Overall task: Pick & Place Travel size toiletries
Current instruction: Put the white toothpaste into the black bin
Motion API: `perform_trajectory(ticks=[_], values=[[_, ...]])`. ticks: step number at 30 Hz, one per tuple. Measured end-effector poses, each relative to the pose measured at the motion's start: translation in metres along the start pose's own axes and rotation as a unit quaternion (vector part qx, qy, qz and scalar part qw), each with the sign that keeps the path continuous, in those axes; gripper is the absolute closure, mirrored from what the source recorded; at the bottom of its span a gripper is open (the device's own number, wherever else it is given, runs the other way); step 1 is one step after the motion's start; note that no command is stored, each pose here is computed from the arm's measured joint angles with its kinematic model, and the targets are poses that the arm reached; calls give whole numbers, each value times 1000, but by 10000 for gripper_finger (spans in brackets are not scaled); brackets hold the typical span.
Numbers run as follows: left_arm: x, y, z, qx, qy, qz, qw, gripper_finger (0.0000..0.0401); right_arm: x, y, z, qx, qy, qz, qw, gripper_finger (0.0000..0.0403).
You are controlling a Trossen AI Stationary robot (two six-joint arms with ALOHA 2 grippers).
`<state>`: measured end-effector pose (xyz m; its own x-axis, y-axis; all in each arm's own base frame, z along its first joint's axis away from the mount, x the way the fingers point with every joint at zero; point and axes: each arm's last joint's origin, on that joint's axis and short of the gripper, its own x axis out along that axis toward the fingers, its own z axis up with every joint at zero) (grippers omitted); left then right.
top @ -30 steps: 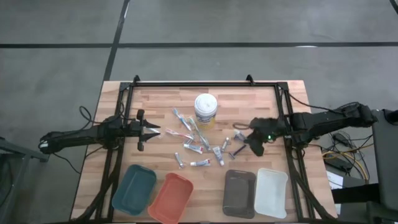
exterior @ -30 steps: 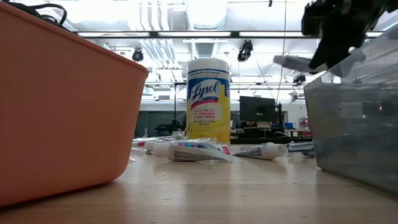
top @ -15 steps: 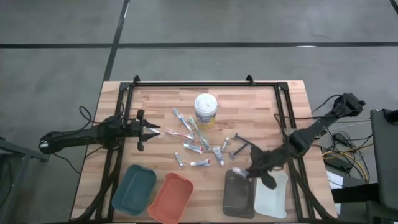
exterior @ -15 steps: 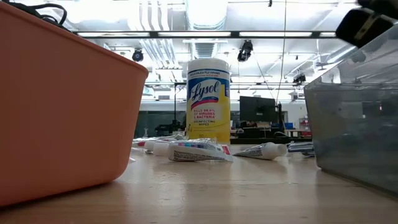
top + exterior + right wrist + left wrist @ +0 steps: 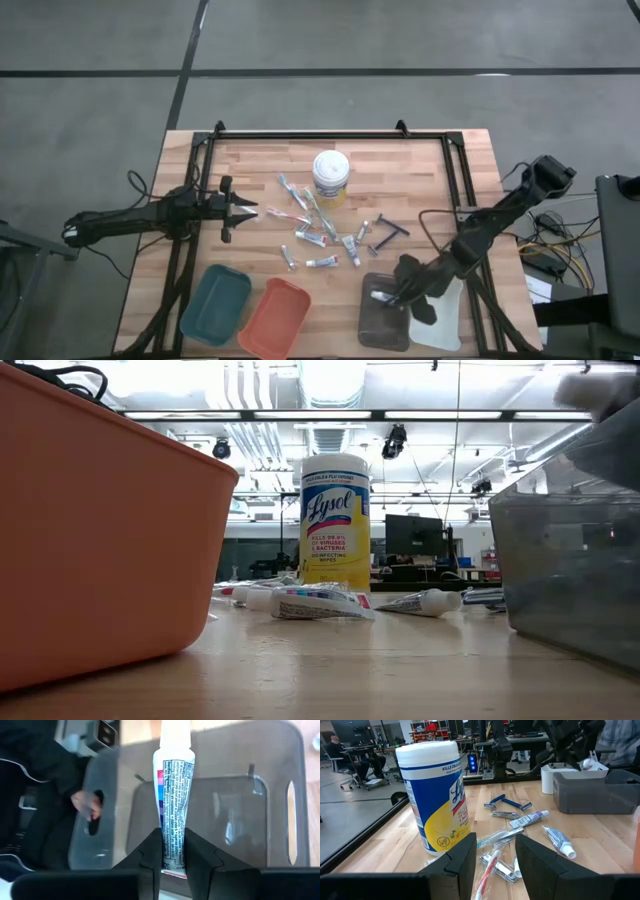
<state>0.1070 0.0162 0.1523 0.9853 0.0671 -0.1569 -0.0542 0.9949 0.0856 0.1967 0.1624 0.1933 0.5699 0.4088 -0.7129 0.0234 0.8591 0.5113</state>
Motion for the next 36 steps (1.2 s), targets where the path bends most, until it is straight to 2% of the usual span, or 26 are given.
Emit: perform_trajectory(ticks=[13, 20, 36], values=[[0, 0, 0, 0, 0, 0, 1000, 259, 16, -7, -6, 0, 27, -33, 999, 344], [0, 0, 0, 0, 0, 0, 1000, 259, 14, -6, -4, -40, 24, -30, 998, 344], [0, 0, 0, 0, 0, 0, 1000, 259, 14, -5, -3, -38, 22, -28, 999, 344]])
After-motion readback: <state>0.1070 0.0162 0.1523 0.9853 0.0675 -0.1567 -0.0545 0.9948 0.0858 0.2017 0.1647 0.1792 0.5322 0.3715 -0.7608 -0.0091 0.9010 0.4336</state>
